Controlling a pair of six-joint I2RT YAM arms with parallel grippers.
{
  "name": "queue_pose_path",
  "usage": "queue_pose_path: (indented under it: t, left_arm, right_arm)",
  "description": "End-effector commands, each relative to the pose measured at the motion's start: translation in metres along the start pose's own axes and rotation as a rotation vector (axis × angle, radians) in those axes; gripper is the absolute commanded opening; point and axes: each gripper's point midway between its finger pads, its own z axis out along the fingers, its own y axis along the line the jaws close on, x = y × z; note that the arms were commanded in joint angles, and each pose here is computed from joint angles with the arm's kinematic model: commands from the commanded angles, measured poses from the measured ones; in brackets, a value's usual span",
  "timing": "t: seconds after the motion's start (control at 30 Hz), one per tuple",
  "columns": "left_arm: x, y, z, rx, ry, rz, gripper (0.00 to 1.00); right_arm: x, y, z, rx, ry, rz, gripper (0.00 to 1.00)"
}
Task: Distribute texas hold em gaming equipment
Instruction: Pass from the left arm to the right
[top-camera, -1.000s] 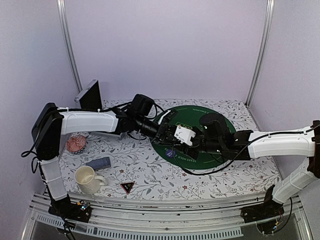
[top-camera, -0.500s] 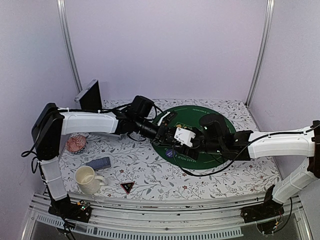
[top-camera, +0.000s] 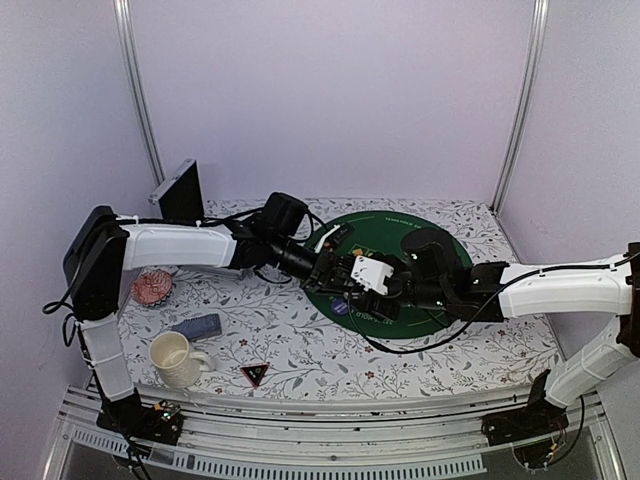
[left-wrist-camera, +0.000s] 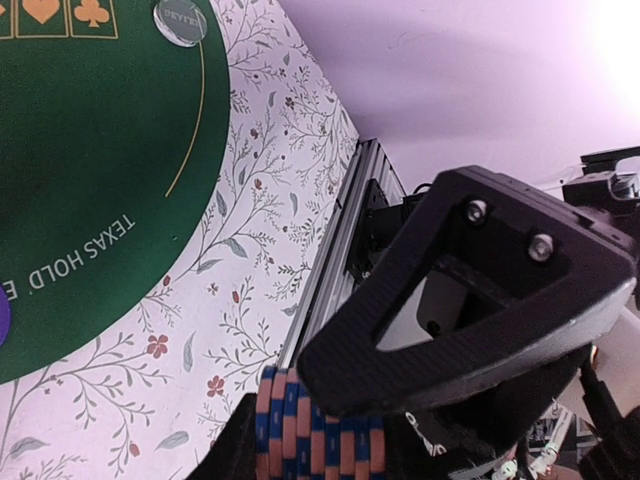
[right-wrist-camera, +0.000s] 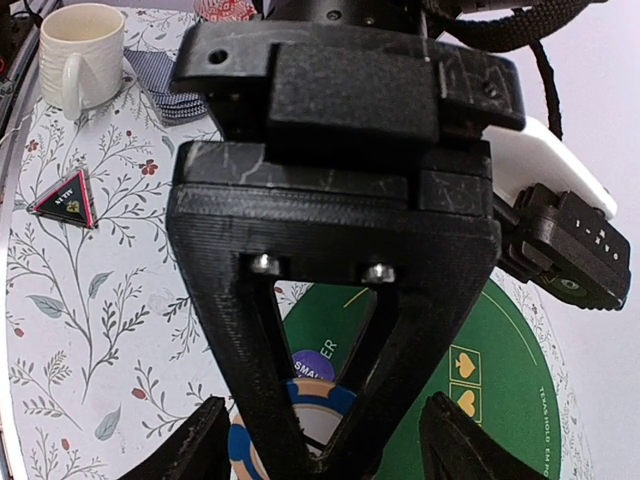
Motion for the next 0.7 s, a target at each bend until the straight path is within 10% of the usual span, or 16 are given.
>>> queue_pose_path:
  t: [0.0,0.27,0.67]
  left_arm:
    - [-0.002,-0.008,-0.008,0.016,-0.01,0.011,0.0]
    - [-0.003,-0.008,-0.008,0.016,-0.011,0.012,0.0]
    - [-0.004,-0.007,-0.009,0.016,-0.014,0.013,0.0]
  right_arm:
    - [0.0,-0.001,-0.006,0.0,-0.005,-0.008,0.69]
    - [0.002,0.001,0.003,-0.01,0.011,-0.01,0.51]
    - [0.008,0.004,0.005,-0.017,0.028,-0.006,0.55]
